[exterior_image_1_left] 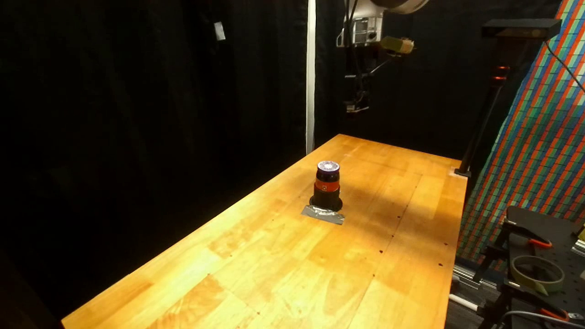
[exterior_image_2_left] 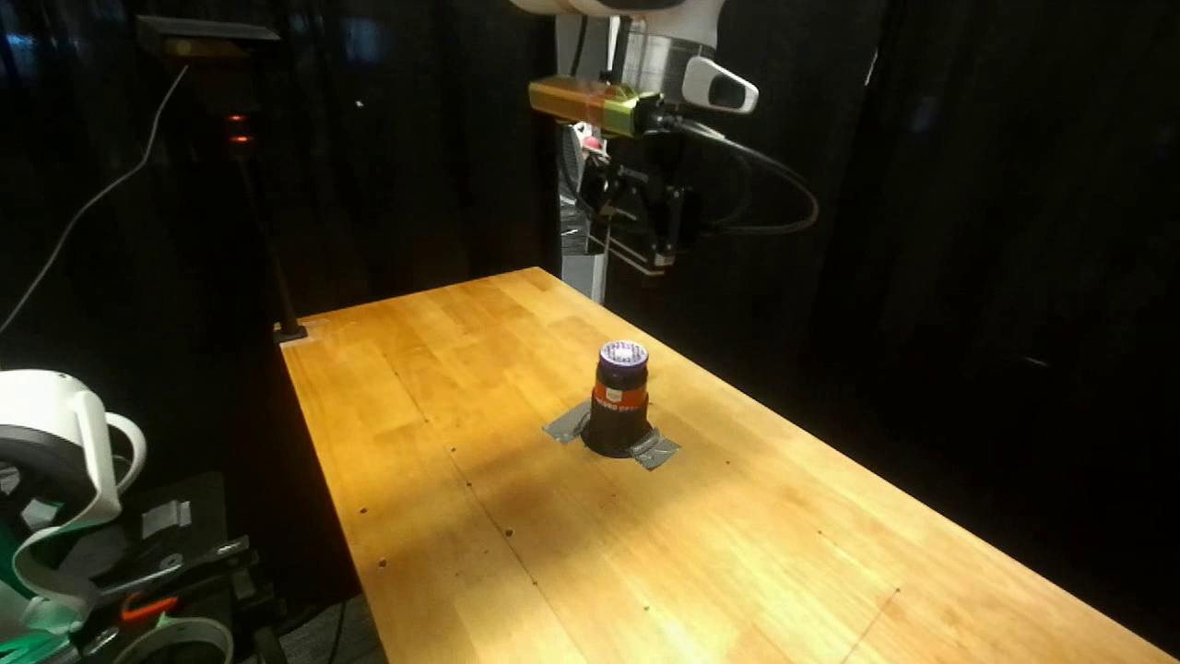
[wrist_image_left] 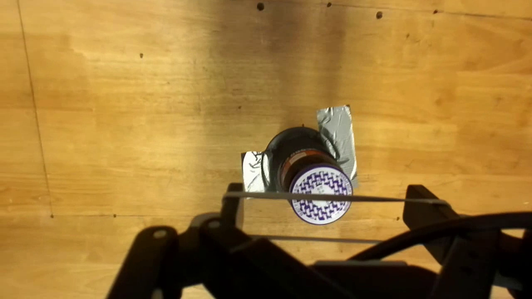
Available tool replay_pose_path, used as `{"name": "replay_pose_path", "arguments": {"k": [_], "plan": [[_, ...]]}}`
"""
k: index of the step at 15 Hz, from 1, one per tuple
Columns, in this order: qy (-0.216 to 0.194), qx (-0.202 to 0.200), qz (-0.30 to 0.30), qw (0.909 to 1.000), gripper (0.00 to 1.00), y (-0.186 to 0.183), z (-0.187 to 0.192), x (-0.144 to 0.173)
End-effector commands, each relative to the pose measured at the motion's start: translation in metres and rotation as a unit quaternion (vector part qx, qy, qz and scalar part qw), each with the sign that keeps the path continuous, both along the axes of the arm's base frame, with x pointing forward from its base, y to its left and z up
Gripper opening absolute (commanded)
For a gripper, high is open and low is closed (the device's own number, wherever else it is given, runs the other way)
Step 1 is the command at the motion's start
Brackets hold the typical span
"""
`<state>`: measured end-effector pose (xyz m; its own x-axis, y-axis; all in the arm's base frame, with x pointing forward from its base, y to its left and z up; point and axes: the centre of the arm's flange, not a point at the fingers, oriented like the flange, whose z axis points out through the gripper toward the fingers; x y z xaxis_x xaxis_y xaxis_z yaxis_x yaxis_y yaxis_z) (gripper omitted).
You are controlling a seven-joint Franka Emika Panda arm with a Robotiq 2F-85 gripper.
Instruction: Put the rubber band on the cup
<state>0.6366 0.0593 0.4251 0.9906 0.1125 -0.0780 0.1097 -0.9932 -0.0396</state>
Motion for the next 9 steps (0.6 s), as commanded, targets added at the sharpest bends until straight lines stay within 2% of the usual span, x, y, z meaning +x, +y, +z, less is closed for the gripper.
{"name": "replay_pose_path", "arguments": {"k": [1, 4, 9], "plan": [[0.002, -0.046, -0.019, 0.9988, 1.00, 0.013, -0.028, 0.059], [0.014, -0.063, -0.014, 0.9978, 1.00, 0.023, -0.052, 0.079], [0.040, -0.043, 0.013, 0.9982, 1.00, 0.044, -0.085, 0.108]]}}
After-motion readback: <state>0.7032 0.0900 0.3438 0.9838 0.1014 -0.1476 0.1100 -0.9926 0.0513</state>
